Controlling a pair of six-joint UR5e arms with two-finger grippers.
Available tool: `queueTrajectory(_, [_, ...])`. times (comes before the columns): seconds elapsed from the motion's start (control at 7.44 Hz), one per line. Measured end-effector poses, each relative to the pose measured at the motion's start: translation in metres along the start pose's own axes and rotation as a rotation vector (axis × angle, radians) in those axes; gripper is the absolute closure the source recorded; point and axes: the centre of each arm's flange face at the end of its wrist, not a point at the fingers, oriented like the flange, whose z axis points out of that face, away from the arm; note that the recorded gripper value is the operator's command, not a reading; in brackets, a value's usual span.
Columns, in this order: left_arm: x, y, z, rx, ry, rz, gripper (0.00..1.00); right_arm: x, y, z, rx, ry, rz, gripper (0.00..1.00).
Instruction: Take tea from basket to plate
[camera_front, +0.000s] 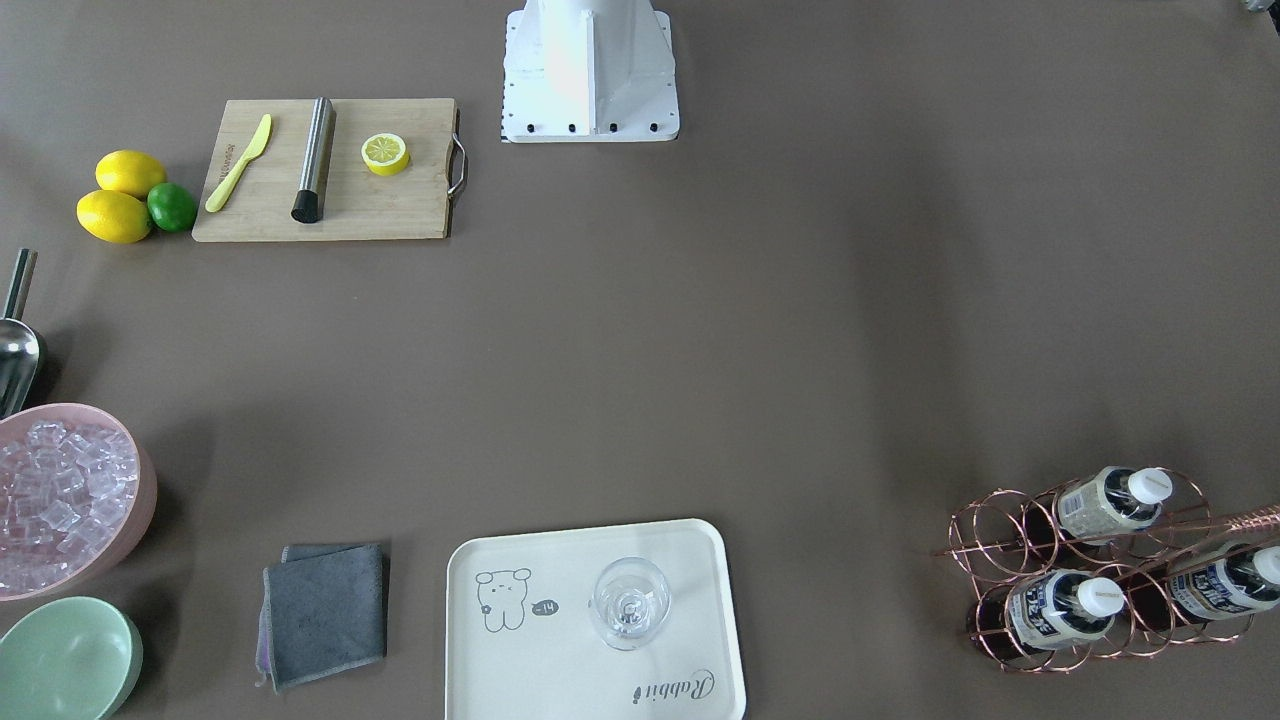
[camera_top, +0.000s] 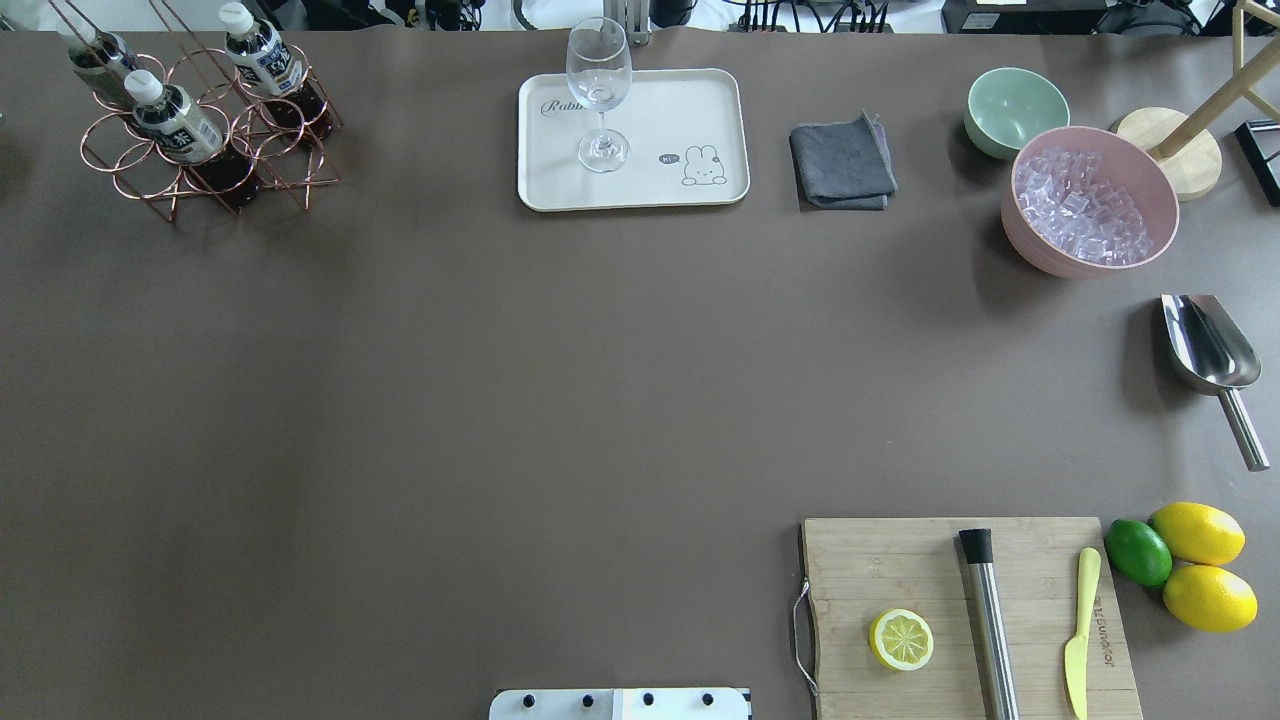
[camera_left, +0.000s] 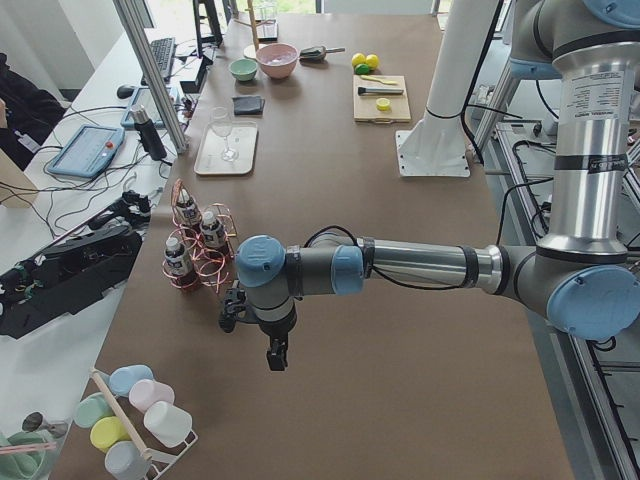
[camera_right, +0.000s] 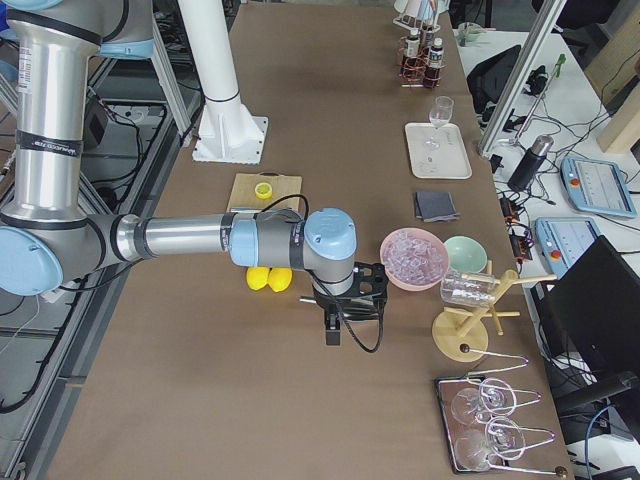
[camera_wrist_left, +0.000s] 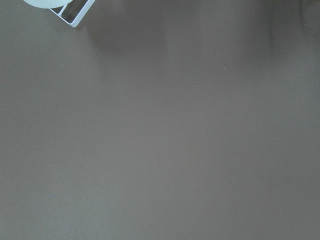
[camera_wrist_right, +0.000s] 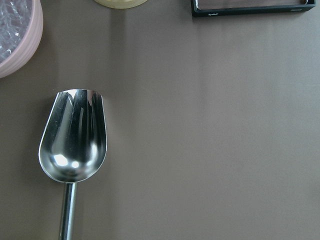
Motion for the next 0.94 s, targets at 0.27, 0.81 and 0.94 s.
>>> queueTrajectory(0.27, [-0.0001, 0.0010, 0.0003, -0.001, 0.001, 0.001, 0.01, 0.0021, 0.0014, 0.0017, -0.004, 0.002, 0.004, 0.00])
queueTrajectory(0.81, [0.0011, 0.0001, -0.0012, 0.002, 0.000, 0.002, 0.01, 0.0024, 0.0020, 0.0027, -0.005, -0.004, 0.008, 0.00])
queueTrajectory(0.94, [0.0010, -0.0001, -0.0009, 0.001, -0.002, 0.004, 0.01, 0.0024, 0.0020, 0.0028, -0.005, -0.005, 0.008, 0.00])
